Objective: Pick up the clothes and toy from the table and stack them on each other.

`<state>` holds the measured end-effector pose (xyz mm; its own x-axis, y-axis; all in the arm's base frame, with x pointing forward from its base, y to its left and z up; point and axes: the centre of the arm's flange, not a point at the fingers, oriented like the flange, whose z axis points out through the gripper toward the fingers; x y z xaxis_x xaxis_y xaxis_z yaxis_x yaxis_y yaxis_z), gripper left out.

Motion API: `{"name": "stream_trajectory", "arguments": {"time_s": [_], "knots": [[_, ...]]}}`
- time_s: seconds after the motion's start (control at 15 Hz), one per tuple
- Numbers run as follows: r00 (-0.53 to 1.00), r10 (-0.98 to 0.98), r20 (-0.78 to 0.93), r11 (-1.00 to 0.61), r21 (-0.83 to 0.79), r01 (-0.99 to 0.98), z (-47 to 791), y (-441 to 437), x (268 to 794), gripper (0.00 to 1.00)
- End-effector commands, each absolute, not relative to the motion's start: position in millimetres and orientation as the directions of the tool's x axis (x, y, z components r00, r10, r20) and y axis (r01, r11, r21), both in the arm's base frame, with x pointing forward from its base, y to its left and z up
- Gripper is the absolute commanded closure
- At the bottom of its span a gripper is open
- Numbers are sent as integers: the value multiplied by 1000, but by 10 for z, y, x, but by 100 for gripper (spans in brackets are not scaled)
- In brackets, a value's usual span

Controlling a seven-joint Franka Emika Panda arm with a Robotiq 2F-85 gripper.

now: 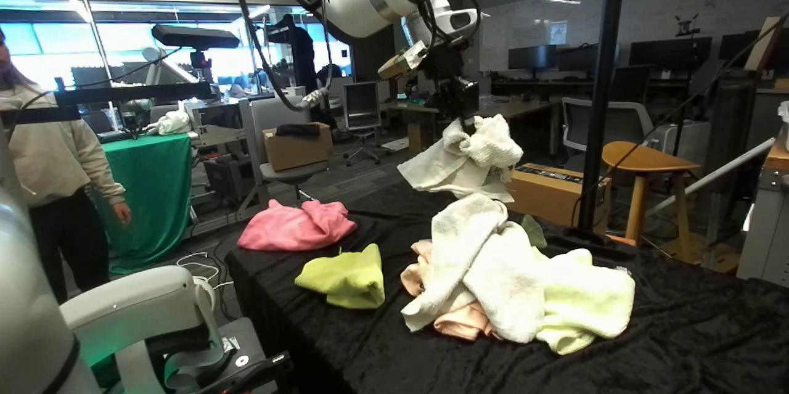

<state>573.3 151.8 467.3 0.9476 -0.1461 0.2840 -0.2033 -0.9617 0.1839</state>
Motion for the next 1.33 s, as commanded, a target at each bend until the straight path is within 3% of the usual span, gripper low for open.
{"name": "stream_trajectory", "arguments": {"time_s": [0.0,0.93,1.27], "knots": [[928,-202,314,-943,194,-271,4712,1224,5366,88],[922,-376,92,-866,320,-385,3076,858,5563,89],[883,-460,95,-818,340,-463,2977,642,5539,89]]}}
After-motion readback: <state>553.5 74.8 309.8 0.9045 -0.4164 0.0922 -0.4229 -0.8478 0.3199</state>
